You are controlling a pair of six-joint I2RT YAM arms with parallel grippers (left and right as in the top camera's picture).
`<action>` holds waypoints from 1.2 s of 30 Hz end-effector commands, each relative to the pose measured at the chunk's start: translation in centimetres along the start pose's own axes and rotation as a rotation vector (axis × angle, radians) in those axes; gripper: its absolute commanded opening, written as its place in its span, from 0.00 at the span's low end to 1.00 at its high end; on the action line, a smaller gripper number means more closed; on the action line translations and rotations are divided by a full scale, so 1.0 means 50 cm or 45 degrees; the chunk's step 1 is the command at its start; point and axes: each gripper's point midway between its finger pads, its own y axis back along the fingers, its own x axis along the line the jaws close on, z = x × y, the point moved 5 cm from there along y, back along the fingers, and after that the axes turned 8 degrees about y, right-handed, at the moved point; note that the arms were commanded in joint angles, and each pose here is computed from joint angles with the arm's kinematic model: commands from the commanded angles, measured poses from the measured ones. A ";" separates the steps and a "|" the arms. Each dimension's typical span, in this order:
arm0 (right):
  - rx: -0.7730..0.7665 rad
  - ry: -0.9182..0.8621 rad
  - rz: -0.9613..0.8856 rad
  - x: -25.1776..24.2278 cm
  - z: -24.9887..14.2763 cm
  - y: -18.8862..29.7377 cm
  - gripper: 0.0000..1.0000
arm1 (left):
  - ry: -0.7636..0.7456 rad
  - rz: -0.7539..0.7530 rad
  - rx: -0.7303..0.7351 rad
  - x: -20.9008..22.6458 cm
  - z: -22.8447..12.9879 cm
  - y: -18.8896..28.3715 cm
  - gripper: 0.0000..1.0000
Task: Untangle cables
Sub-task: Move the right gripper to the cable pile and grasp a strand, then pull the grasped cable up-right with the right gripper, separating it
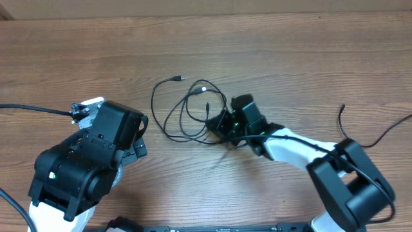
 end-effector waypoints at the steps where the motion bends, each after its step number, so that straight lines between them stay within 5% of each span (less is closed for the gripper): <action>1: -0.178 0.355 0.253 0.143 0.094 0.142 0.04 | 0.019 0.025 -0.016 0.004 0.003 -0.003 1.00; 9: -0.401 1.138 0.504 0.327 0.073 0.386 0.04 | 0.019 0.025 -0.016 0.004 0.003 -0.003 1.00; 17: -0.625 1.409 0.617 0.401 0.039 0.505 0.04 | 0.019 0.025 -0.016 0.004 0.003 -0.003 1.00; 30: -0.507 0.985 0.693 0.402 0.037 0.510 0.04 | 0.018 0.025 -0.016 0.004 0.003 -0.003 1.00; 36: -0.434 0.985 0.712 0.398 0.022 0.507 0.04 | 0.018 0.025 -0.016 0.004 0.003 -0.003 1.00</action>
